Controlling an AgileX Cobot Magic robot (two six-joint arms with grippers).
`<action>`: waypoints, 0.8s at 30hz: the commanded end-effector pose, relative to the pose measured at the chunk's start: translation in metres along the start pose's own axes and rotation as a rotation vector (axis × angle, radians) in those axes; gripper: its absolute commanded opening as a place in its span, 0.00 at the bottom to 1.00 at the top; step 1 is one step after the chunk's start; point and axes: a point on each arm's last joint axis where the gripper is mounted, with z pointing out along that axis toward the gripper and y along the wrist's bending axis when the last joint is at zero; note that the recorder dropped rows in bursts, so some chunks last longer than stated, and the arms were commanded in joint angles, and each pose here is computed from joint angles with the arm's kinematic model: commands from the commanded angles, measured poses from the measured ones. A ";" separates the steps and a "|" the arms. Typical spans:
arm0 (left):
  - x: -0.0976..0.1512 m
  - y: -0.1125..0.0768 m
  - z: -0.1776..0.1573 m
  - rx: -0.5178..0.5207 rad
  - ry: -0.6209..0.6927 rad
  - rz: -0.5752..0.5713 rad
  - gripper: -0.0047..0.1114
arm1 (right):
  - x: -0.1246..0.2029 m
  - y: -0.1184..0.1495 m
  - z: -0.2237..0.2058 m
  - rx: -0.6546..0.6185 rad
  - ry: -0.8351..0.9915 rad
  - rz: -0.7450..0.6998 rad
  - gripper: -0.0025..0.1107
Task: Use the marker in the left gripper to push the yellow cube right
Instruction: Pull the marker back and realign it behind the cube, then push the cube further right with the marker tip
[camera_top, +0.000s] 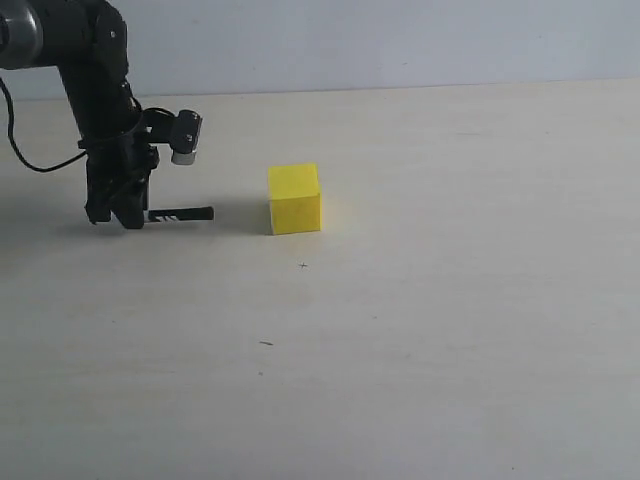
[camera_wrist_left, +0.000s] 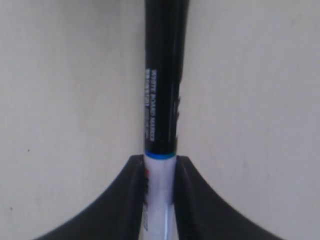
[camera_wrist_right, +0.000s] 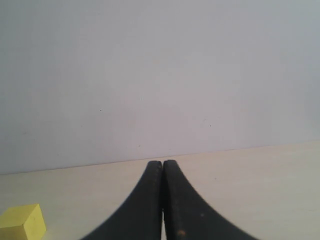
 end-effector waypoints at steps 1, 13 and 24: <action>-0.005 -0.002 0.002 -0.010 -0.011 0.029 0.04 | 0.001 0.000 0.000 0.003 -0.009 -0.011 0.02; -0.037 0.000 -0.014 -0.086 -0.012 0.004 0.04 | 0.001 0.000 0.000 0.003 -0.009 -0.014 0.02; -0.097 -0.012 -0.032 -0.163 -0.056 0.097 0.04 | 0.001 0.000 0.000 0.003 -0.009 -0.009 0.02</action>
